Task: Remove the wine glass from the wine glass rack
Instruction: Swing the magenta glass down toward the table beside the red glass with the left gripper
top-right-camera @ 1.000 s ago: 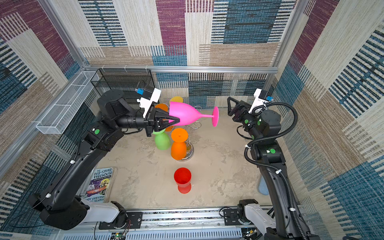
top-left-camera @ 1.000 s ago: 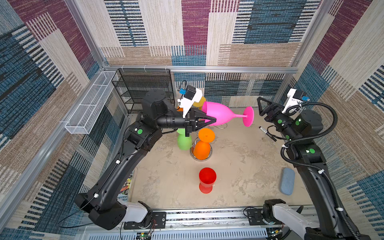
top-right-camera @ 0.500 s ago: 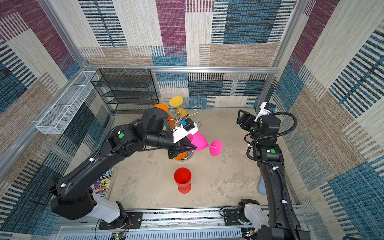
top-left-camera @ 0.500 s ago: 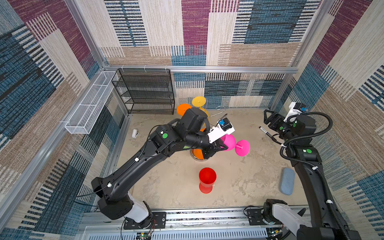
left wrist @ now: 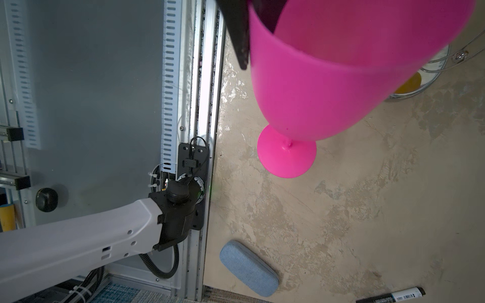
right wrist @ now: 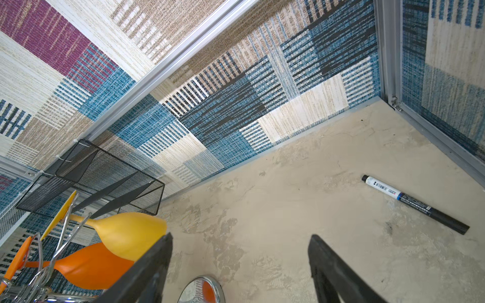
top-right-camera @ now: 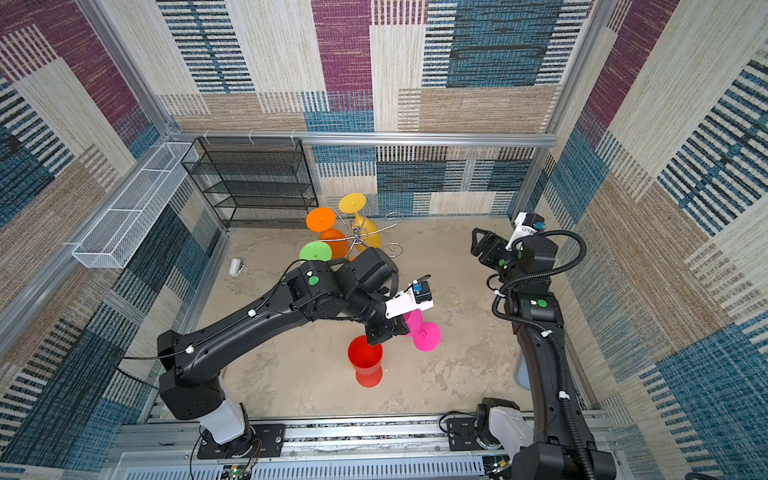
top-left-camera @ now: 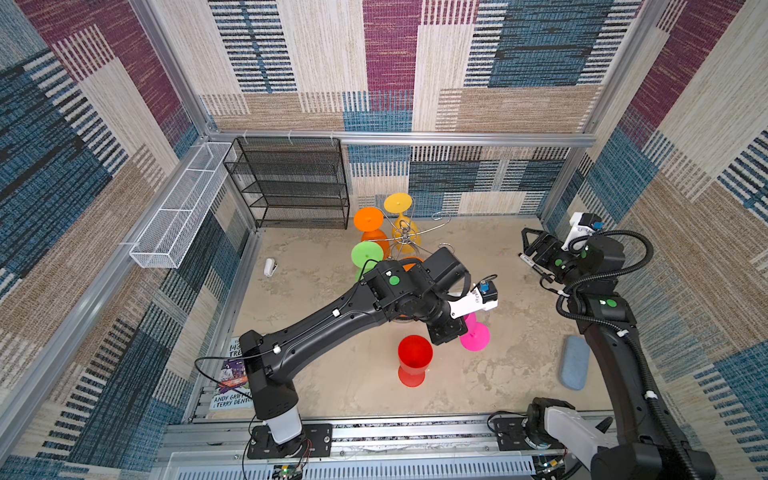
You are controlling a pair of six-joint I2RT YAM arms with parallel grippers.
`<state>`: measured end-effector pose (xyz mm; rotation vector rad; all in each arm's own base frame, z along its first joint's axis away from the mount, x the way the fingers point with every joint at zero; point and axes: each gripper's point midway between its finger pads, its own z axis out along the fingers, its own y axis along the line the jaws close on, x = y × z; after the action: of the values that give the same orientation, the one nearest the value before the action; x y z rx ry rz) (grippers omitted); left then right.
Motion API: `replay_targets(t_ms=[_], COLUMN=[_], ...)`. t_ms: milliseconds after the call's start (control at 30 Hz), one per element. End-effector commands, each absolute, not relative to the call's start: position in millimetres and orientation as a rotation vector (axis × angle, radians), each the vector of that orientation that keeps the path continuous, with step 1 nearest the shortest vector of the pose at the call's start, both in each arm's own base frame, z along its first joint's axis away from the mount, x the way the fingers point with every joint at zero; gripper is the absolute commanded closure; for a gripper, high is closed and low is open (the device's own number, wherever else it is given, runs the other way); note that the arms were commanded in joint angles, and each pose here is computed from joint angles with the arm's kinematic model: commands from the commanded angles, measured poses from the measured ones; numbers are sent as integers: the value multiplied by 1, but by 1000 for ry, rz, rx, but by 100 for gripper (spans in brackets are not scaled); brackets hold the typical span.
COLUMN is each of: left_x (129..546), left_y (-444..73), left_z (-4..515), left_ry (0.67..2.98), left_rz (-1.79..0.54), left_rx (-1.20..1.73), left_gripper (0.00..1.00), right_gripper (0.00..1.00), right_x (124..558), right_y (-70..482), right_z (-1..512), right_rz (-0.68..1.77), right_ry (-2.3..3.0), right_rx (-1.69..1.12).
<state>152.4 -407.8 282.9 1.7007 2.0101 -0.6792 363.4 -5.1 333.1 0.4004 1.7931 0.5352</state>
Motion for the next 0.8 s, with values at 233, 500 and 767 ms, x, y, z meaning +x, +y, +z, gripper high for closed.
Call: replay_targets(t_ms=[233,500,767], left_x=[157,160,163], left_y=[-417,-419,-423], left_z=[220,181,165], left_ry=[2134,2212,2235], left_rz=[-332,-215,-180], left_rx=[1888,1963,1982], left_gripper=[100,98,96], right_gripper=[18,18,19], right_x=[368,369,372], right_y=[-3,-2,-1], right_z=[326,314,304], right_rz=[550,558,577], right_ry=[1789,1808,1821], right_rx=[377,373,370])
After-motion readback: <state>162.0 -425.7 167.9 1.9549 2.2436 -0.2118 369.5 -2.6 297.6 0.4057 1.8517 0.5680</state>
